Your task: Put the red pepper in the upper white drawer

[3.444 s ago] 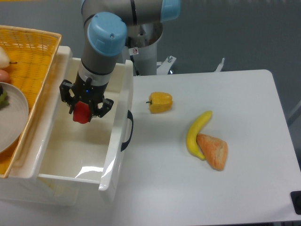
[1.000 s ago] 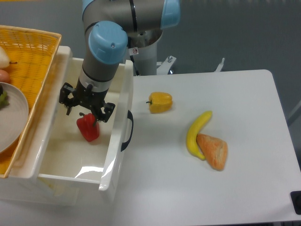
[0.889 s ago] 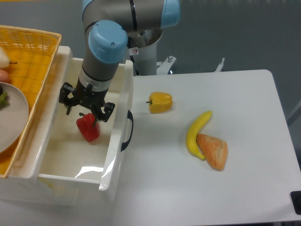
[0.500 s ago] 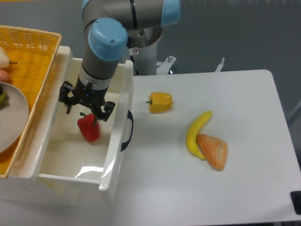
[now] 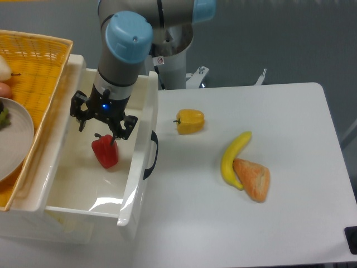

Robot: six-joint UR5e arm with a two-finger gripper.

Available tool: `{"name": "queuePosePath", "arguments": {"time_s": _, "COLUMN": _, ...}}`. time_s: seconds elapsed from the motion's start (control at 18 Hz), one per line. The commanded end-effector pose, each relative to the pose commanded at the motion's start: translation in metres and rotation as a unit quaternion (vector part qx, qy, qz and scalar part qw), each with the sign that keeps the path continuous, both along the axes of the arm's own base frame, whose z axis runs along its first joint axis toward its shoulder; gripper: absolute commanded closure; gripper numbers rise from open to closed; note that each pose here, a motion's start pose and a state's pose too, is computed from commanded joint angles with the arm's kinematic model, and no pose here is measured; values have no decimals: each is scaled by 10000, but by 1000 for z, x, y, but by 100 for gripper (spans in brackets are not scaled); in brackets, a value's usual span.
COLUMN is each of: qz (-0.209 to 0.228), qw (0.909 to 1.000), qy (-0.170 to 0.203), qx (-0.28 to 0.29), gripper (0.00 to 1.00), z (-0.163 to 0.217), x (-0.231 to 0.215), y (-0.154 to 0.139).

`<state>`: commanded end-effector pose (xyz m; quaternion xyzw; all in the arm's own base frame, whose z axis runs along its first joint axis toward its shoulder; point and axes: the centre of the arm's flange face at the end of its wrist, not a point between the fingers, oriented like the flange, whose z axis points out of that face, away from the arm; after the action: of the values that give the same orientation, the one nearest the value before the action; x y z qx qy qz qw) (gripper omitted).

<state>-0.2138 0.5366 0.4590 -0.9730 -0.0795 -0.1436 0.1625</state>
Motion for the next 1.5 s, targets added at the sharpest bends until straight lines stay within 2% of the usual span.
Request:
{"name": "queuePosePath", "arguments": {"time_s": 0.44, "qz": 131, "qw": 9997, "qy": 142, "qx": 173, "gripper": 19, "z": 15, "x": -29, "y": -20}}
{"name": "queuePosePath", "arguments": {"time_s": 0.89, "qz": 333, "qw": 9985, "qy": 131, "qx": 413, "gripper": 18, "z": 27, "x": -58, "y": -39}}
{"name": "queuePosePath", "arguments": {"time_s": 1.06, "qz": 286, "qw": 9983, "qy": 235, "qx": 461, "gripper": 9, "z": 26, "x": -77, "y": -50}}
{"name": "queuePosePath", "arguments": {"time_s": 1.11, "qz": 285, "qw": 9982, "qy": 265, "qx": 459, "gripper": 0, "z": 26, "x": -81, "y": -52}}
{"name": "queuePosePath", "arguments": {"time_s": 1.28, "qz": 46, "qw": 9976, "qy": 456, "qx": 527, "gripper": 0, "z": 26, "x": -93, "y": -60}}
{"name": "queuePosePath", "arguments": {"time_s": 1.5, "qz": -581, "qw": 9933, "qy": 808, "qx": 585, "gripper": 0, "z": 26, "x": -92, "y": -60}}
